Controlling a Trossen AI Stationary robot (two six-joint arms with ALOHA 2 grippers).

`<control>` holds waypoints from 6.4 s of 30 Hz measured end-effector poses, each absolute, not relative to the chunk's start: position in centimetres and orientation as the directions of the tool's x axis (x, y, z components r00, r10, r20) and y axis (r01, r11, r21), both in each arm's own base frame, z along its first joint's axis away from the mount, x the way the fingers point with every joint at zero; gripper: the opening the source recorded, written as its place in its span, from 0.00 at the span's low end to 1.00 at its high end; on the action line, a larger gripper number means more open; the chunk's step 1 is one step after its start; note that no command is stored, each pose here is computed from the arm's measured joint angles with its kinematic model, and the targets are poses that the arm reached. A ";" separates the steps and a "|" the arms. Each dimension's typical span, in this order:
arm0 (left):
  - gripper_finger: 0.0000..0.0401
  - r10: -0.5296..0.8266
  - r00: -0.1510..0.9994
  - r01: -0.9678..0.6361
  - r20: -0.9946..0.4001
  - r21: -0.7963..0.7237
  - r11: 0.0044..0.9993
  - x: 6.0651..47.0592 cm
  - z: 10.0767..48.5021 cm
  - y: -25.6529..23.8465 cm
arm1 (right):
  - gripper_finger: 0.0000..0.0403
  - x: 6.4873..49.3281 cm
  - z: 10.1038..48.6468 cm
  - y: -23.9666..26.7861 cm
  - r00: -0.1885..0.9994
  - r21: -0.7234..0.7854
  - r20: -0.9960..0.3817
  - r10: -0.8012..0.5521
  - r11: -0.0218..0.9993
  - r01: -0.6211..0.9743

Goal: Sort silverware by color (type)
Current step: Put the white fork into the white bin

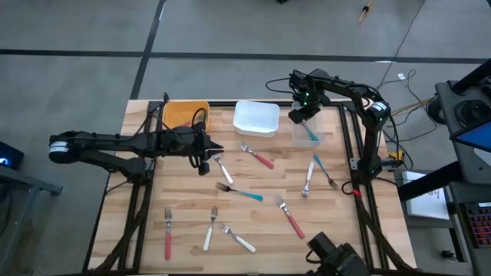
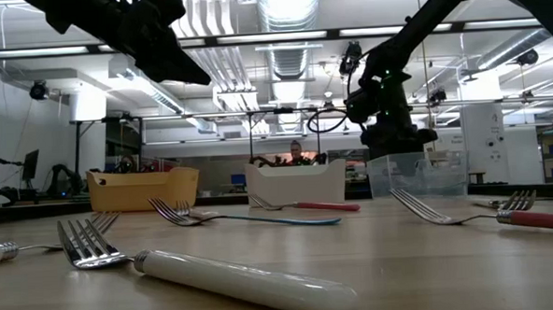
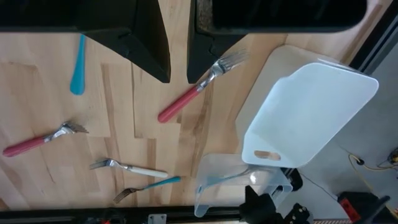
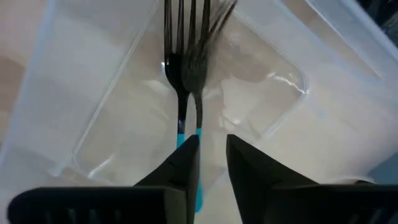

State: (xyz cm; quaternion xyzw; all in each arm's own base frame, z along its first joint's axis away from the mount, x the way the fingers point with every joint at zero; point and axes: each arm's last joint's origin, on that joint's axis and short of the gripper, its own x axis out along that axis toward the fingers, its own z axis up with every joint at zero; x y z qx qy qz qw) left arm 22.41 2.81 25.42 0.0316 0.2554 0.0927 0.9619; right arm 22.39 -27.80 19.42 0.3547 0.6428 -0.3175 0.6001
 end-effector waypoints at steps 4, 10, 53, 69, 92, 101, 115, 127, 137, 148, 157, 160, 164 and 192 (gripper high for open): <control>0.09 0.193 0.845 -0.160 -0.498 0.109 0.981 22.3 24.9 2.8 | 0.24 22.3 20.0 -27.7 -0.016 0.019 -0.998 0.059 0.547 0.837; 0.09 0.194 0.832 -0.160 -0.520 0.110 0.981 22.0 24.0 2.8 | 0.25 23.1 22.7 -26.4 0.075 0.033 -0.996 -0.049 0.574 0.818; 0.09 -0.054 0.674 -0.556 -0.736 -0.554 0.620 23.7 19.6 1.2 | 0.16 24.5 25.1 -5.3 0.579 0.137 -0.807 -0.114 0.918 0.372; 0.09 0.032 0.589 -0.754 -0.808 -0.535 0.381 26.1 17.1 1.2 | 0.15 23.8 23.6 -6.0 0.486 -0.132 -0.805 -0.341 0.901 0.414; 0.15 0.225 0.090 -0.945 -0.970 -0.012 0.326 32.2 16.8 1.7 | 0.21 23.0 24.2 -5.9 0.506 -0.160 -0.785 -0.356 0.907 0.391; 0.27 0.227 0.068 -0.942 -0.971 0.012 0.335 33.2 15.6 1.7 | 0.21 22.7 24.4 -5.9 0.516 -0.152 -0.778 -0.359 0.904 0.399; 0.30 0.265 0.085 -0.959 -0.960 -0.006 0.285 32.4 13.8 1.8 | 0.21 22.7 24.4 -5.9 0.515 -0.153 -0.778 -0.358 0.904 0.398; 0.05 0.294 0.099 -0.946 -0.950 0.001 0.323 32.0 13.1 1.8 | 0.21 22.7 24.4 -5.9 0.516 -0.154 -0.778 -0.359 0.905 0.397; 0.02 0.309 0.104 -0.915 -0.945 0.031 0.403 31.5 14.6 1.7 | 0.21 22.7 24.3 -5.9 0.514 -0.157 -0.779 -0.358 0.906 0.393; 0.02 0.314 0.343 -0.615 -0.885 0.041 0.787 29.2 22.6 2.9 | 0.21 23.4 24.9 -6.0 0.581 -0.167 -0.723 -0.374 0.910 0.379; 0.02 0.389 0.515 -0.436 -0.764 0.157 0.886 28.1 28.0 9.8 | 0.14 24.2 25.9 -6.6 0.672 -0.171 -0.620 -0.405 0.906 0.388; 0.02 0.421 0.526 -0.402 -0.739 0.220 0.889 28.1 28.6 12.2 | 0.14 24.1 26.0 -7.4 0.669 -0.176 -0.607 -0.429 0.893 0.413; 0.02 0.408 0.557 -0.348 -0.724 0.243 0.906 28.2 28.6 14.9 | 0.13 23.7 26.1 -8.7 0.653 -0.174 -0.596 -0.467 0.869 0.464; 0.02 0.282 0.620 -0.097 -0.732 0.285 0.954 36.2 23.9 23.5 | 0.13 20.6 26.8 -14.7 0.525 -0.163 -0.580 -0.623 0.720 0.674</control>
